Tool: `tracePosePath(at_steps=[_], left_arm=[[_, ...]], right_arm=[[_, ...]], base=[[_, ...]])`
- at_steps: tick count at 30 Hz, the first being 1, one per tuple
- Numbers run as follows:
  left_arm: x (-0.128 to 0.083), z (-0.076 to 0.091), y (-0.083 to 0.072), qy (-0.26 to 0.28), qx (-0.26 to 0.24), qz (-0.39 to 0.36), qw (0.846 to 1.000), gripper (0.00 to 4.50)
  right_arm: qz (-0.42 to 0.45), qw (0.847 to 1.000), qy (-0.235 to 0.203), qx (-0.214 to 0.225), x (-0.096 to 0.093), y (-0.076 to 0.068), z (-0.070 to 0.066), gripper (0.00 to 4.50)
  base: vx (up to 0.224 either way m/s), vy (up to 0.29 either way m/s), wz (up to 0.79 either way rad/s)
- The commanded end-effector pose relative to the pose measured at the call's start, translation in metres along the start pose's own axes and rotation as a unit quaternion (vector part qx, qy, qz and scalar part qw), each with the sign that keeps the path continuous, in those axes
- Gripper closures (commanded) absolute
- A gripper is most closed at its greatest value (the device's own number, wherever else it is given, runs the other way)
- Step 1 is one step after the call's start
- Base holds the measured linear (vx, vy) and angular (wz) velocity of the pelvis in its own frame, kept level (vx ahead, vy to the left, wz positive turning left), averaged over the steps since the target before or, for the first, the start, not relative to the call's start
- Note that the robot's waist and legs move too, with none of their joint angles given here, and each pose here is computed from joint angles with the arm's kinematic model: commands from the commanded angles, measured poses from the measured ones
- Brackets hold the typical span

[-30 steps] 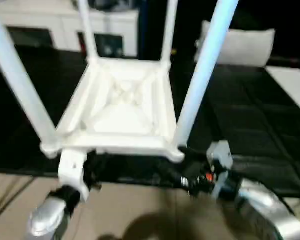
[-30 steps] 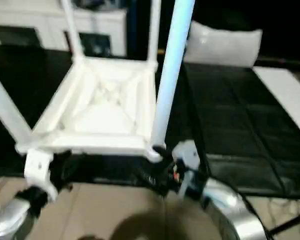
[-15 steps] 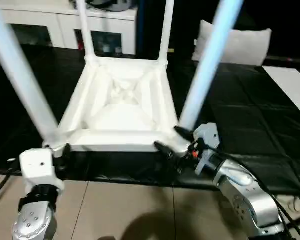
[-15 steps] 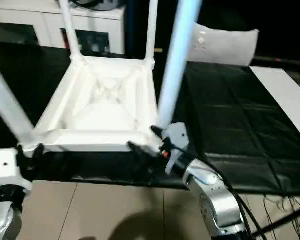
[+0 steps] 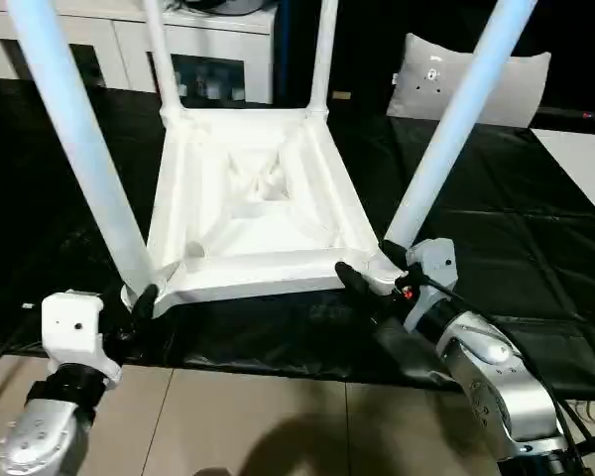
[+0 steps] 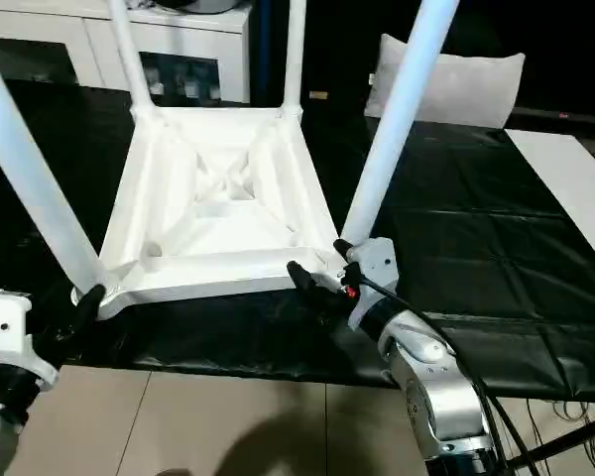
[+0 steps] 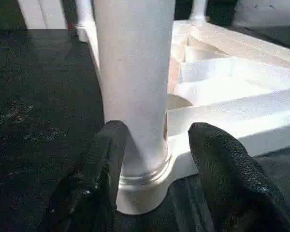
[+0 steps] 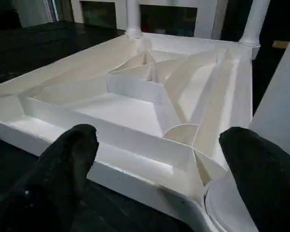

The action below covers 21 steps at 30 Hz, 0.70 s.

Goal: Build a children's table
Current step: Flip table

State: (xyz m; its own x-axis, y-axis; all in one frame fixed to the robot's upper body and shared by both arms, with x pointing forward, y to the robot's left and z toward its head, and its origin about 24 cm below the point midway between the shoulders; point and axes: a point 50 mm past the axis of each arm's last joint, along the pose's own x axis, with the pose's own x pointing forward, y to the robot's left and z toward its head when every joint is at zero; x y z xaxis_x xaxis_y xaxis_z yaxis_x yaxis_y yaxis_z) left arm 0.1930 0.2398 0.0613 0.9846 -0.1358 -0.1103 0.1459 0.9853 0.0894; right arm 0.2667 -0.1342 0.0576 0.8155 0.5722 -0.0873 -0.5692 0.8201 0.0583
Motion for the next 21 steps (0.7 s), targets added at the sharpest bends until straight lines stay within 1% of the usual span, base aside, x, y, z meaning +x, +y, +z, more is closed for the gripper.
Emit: tracePosePath(at_steps=[1,3,4,6,8,12,14,16,20,21], left_arm=[[0.002,0.0,0.011,0.003,0.005,-0.008,1.0,1.96],[0.006,0.001,0.018,0.004,0.01,-0.005,1.0,1.96],[0.01,0.001,0.022,0.009,0.01,-0.015,1.0,1.85],[0.015,0.002,0.026,0.005,0.012,-0.03,0.999,1.68],[0.018,0.003,0.028,0.003,0.011,-0.038,0.999,1.52],[0.029,0.005,0.036,0.006,0.019,-0.075,0.997,1.14],[0.034,0.007,0.039,0.006,0.026,-0.087,0.996,0.98],[0.038,0.011,0.044,0.004,0.028,-0.085,0.996,0.79],[0.043,0.014,0.047,-0.002,0.027,-0.073,0.997,0.53],[0.043,0.014,0.047,-0.002,0.027,-0.073,0.997,0.4]], right_arm=[[0.023,1.0,0.002,0.0,0.001,0.005,-0.002,0.0],[0.045,0.999,0.004,-0.001,0.002,0.01,-0.002,0.0],[0.076,0.997,0.006,0.005,0.002,0.017,-0.003,0.0],[0.104,0.994,0.012,0.007,0.003,0.023,-0.003,0.0],[0.118,0.993,0.016,0.008,0.003,0.026,-0.004,0.0],[0.181,0.983,0.036,0.015,0.003,0.037,-0.01,0.0],[0.198,0.979,0.037,0.013,0.004,0.039,-0.009,0.0],[0.202,0.979,0.037,0.009,0.008,0.037,-0.009,0.0],[0.2,0.979,0.042,0.005,0.012,0.035,-0.007,0.0],[0.2,0.979,0.042,0.005,0.012,0.035,-0.007,0.0]], base=[[0.0,0.0,0.0],[0.0,0.0,0.0],[0.0,0.0,0.0],[0.0,0.0,0.0],[0.0,0.0,0.0],[0.0,0.0,0.0],[0.0,0.0,0.0],[0.0,0.0,0.0],[0.0,0.0,0.0],[0.0,0.0,0.0]])
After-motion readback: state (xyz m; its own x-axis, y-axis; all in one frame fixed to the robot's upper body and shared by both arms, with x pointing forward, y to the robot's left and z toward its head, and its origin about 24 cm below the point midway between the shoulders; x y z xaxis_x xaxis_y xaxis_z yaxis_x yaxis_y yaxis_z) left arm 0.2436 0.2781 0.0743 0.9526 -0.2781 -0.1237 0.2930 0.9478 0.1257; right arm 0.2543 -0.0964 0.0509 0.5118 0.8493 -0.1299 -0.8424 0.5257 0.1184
